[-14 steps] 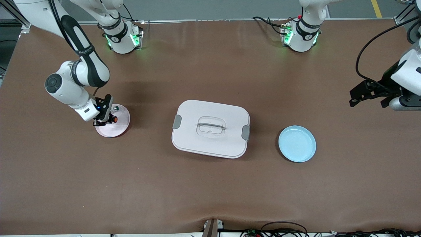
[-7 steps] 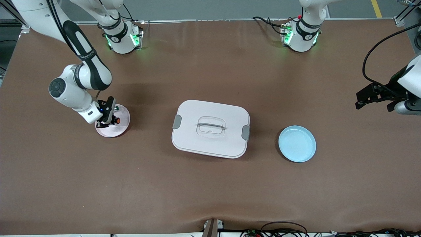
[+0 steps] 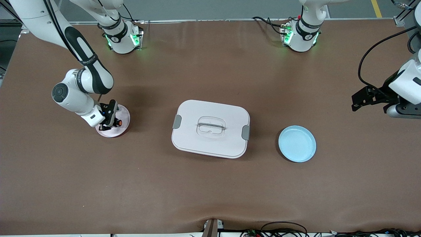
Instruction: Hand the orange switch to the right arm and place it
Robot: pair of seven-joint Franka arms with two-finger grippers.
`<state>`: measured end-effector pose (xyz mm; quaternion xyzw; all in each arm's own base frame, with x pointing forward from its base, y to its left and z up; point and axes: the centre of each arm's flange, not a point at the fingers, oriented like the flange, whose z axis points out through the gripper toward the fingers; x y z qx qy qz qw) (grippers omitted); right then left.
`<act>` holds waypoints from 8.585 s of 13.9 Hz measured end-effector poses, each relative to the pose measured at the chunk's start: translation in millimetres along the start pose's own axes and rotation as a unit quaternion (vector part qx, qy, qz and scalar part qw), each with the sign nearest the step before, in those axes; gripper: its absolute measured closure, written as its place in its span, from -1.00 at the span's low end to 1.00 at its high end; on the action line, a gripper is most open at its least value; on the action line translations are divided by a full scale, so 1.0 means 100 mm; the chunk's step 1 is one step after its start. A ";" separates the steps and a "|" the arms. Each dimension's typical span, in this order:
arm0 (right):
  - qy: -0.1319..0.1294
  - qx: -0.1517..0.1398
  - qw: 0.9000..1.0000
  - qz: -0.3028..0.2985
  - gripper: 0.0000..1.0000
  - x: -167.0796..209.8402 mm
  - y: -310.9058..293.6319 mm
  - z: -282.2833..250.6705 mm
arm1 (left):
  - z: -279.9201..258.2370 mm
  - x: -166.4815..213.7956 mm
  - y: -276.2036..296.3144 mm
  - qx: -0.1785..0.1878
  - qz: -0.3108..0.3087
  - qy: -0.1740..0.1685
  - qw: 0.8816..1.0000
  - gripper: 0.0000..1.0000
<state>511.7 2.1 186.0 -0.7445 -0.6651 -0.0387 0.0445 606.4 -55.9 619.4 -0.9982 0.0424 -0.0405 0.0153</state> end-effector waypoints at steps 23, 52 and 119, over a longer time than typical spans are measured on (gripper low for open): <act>-0.012 0.110 0.989 0.099 -1.00 0.08 0.18 -0.76 | -0.33 -0.72 -0.06 -0.008 -0.036 0.045 0.998 -1.00; -0.073 0.056 0.801 0.591 -1.00 -0.11 0.53 -3.56 | -0.14 -0.41 -0.10 -0.011 -0.037 -0.003 0.999 -1.00; -0.054 0.020 0.715 0.697 -1.00 0.44 0.22 -4.82 | -0.03 -0.45 -0.08 -0.011 -0.024 -0.040 0.999 -1.00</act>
